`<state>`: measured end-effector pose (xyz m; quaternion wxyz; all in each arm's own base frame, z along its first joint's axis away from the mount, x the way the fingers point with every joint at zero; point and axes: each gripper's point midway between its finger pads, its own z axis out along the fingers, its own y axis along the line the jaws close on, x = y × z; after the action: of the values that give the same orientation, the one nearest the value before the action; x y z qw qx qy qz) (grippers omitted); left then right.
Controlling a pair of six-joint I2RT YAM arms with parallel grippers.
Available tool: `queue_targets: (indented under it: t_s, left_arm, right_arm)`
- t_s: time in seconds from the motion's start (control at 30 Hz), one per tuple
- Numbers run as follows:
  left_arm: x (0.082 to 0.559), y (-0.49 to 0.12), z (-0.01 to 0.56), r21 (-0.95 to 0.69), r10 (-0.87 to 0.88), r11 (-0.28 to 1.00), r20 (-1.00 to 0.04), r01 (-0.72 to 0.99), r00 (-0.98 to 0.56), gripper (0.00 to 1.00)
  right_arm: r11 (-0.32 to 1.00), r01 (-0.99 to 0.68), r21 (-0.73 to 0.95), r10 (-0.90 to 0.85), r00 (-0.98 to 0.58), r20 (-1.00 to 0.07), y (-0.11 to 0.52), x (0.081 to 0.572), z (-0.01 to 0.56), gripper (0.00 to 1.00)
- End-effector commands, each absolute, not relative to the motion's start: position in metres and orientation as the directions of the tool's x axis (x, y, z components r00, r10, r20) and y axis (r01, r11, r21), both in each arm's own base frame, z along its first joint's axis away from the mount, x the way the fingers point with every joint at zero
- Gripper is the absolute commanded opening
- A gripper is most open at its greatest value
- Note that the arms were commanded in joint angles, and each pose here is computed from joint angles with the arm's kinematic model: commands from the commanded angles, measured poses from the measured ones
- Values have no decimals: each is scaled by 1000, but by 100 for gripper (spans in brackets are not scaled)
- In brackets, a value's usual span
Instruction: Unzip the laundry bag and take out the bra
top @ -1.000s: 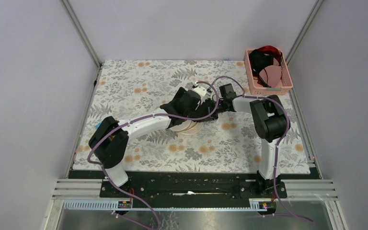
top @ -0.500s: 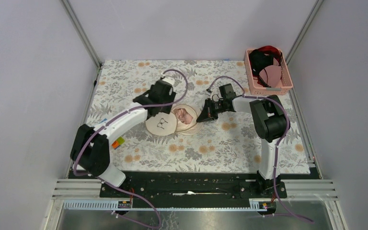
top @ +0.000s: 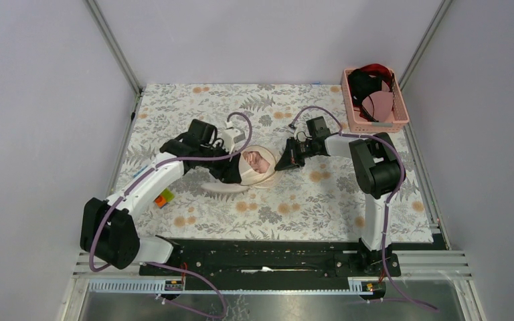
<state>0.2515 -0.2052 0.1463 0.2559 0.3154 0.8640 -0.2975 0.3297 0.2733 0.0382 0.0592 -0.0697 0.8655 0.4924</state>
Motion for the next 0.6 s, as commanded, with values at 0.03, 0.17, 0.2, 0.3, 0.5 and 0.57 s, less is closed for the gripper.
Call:
queue_targets:
  t_s: [0.03,0.17,0.2,0.3,0.5,0.57]
  left_arm:
    - [211,-216,147,-433,505,406,-627,805,-593,53]
    - [233,-213,162,-328,467,435,-714,838,-522,67]
    - [247,-215,168,-289,433,470,-748,834,-503,67]
    - [277,-222,178,-250,358,529,-801,811,-480,63]
    - [322,-245,162,-282,295,595,-794,752,-531,52]
    - [332,-251,152,-234,318,614,-801,754,-508,51]
  right_arm:
    - [505,-240,829,-58,-968,-245,271,343,57,0]
    - [508,-256,823,-66,-964,-259,269,342,59,0]
    - [506,-259,823,-68,-963,-261,269,342,60,0]
    - [488,-270,830,-74,-960,-269,271,341,66,0]
    - [415,-317,853,-99,-947,-304,275,335,92,24]
    - [408,-343,846,-105,-938,-329,275,335,99,29]
